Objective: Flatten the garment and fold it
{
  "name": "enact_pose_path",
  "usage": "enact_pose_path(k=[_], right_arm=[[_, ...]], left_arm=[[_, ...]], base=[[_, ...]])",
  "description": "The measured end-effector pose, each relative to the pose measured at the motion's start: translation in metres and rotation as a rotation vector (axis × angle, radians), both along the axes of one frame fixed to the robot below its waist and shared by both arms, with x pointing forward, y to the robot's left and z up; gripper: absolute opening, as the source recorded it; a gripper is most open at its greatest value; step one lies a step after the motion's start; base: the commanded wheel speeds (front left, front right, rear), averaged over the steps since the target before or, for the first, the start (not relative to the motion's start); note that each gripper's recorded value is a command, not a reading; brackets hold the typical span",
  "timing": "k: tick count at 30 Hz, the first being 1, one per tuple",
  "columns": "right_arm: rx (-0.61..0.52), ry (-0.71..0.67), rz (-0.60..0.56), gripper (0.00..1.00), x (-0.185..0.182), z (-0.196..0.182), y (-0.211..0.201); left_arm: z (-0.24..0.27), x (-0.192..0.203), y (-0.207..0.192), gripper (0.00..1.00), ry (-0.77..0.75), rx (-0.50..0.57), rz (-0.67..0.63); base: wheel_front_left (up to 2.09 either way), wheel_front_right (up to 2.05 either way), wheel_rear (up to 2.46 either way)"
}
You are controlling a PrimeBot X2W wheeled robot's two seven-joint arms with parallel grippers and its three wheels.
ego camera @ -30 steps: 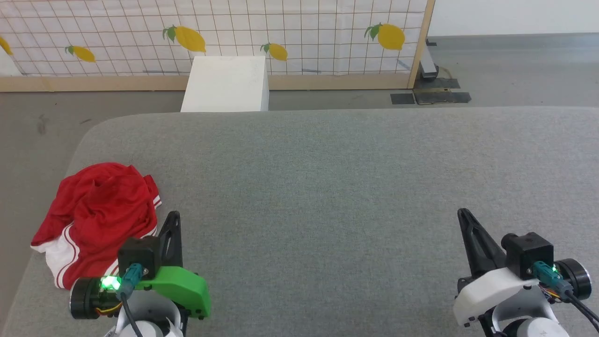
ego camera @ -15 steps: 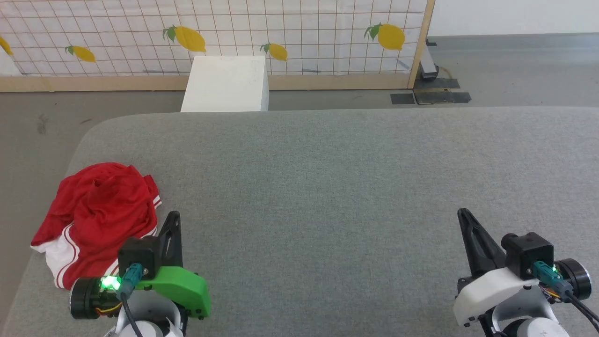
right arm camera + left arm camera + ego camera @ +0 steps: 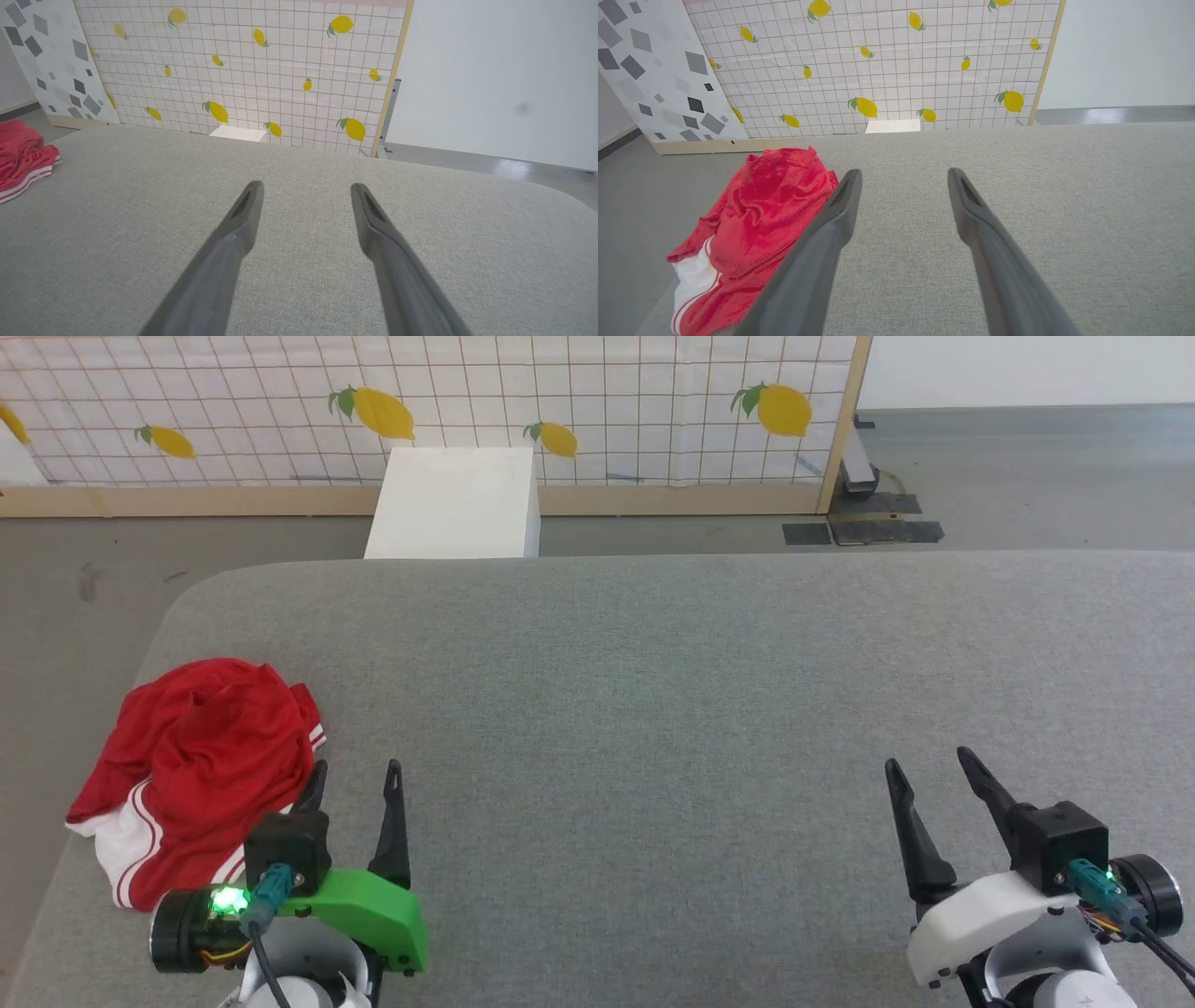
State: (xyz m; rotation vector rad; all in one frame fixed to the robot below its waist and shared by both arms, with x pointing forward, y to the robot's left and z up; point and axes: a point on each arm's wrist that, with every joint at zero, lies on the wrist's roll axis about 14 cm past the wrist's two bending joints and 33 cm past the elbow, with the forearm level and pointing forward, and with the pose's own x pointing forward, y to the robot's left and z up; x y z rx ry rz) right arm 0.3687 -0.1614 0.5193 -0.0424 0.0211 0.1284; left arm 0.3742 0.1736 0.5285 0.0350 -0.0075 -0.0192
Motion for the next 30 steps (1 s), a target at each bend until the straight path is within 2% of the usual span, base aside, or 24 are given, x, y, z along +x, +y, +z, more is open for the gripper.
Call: enact_pose_path(k=[12, 30], right_arm=[[0.007, -0.013, 0.032, 1.00, 0.006, 0.000, 0.011], [0.022, -0.029, 0.142, 1.00, 0.021, -0.001, 0.049]], left_arm=[[0.000, -0.007, 0.012, 1.00, -0.013, -0.011, 0.045], [0.000, -0.032, 0.052, 1.00, -0.036, -0.018, 0.183]], base=[[0.00, 0.00, 0.00], [0.00, 0.00, 0.00]])
